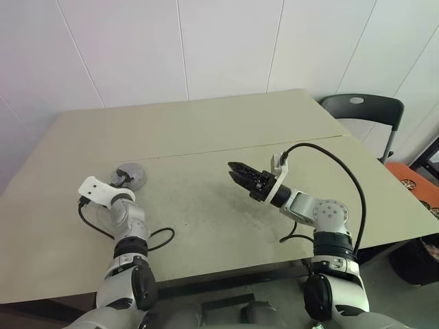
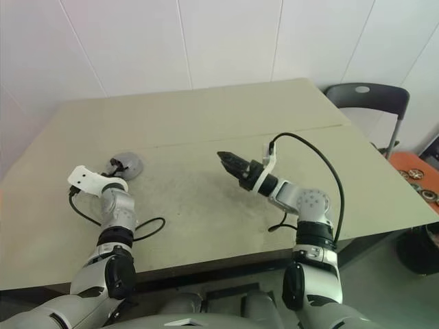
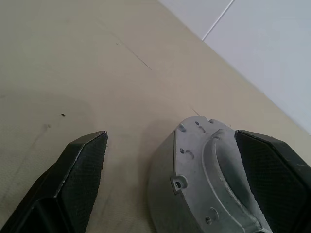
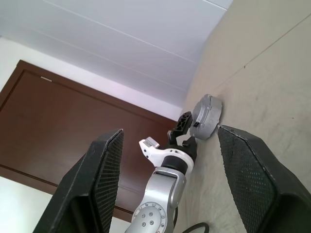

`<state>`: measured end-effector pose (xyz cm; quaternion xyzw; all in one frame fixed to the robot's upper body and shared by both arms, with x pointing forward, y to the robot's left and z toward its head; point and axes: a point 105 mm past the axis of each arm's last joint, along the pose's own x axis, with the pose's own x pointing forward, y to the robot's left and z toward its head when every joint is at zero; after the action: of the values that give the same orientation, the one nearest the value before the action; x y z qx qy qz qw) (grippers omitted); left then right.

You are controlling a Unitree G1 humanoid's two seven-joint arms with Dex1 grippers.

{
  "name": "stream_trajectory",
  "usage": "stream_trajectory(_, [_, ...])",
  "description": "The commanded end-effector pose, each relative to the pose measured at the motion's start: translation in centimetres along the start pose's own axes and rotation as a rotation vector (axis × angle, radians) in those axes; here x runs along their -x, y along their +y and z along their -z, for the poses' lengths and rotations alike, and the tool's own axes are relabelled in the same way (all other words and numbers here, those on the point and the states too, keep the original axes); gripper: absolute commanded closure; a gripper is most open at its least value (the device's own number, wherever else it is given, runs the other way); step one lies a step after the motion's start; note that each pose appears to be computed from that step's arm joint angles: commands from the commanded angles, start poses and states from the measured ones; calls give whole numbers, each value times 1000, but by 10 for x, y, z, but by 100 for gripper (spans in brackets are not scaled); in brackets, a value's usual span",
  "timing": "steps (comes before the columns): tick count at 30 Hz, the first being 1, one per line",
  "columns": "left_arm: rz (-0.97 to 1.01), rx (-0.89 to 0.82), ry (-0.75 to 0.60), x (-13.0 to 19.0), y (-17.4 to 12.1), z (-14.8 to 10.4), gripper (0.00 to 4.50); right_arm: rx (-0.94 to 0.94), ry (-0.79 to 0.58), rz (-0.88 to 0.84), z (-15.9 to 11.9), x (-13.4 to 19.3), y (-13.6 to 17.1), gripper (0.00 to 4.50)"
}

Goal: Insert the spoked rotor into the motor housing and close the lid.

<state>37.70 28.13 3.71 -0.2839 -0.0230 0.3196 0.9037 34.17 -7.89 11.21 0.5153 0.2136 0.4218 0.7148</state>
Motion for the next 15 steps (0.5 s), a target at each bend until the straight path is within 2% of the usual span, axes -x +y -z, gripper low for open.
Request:
stream_trajectory(1, [117, -96, -119, -1, -26, -26, 4, 43, 0, -40, -4, -2, 10, 130])
stream_trajectory(6, [548, -94, -133, 22, -88, -29, 4, 187, -27, 19, -14, -2, 10, 130])
stream_trajectory(11, [860, -136, -105, 50, -120, -24, 4, 455, -93, 137, -40, -3, 7, 130])
stream_trajectory(15, [1142, -160, -22, 82, -137, -14, 4, 740, -101, 237, -58, 1, 5, 130])
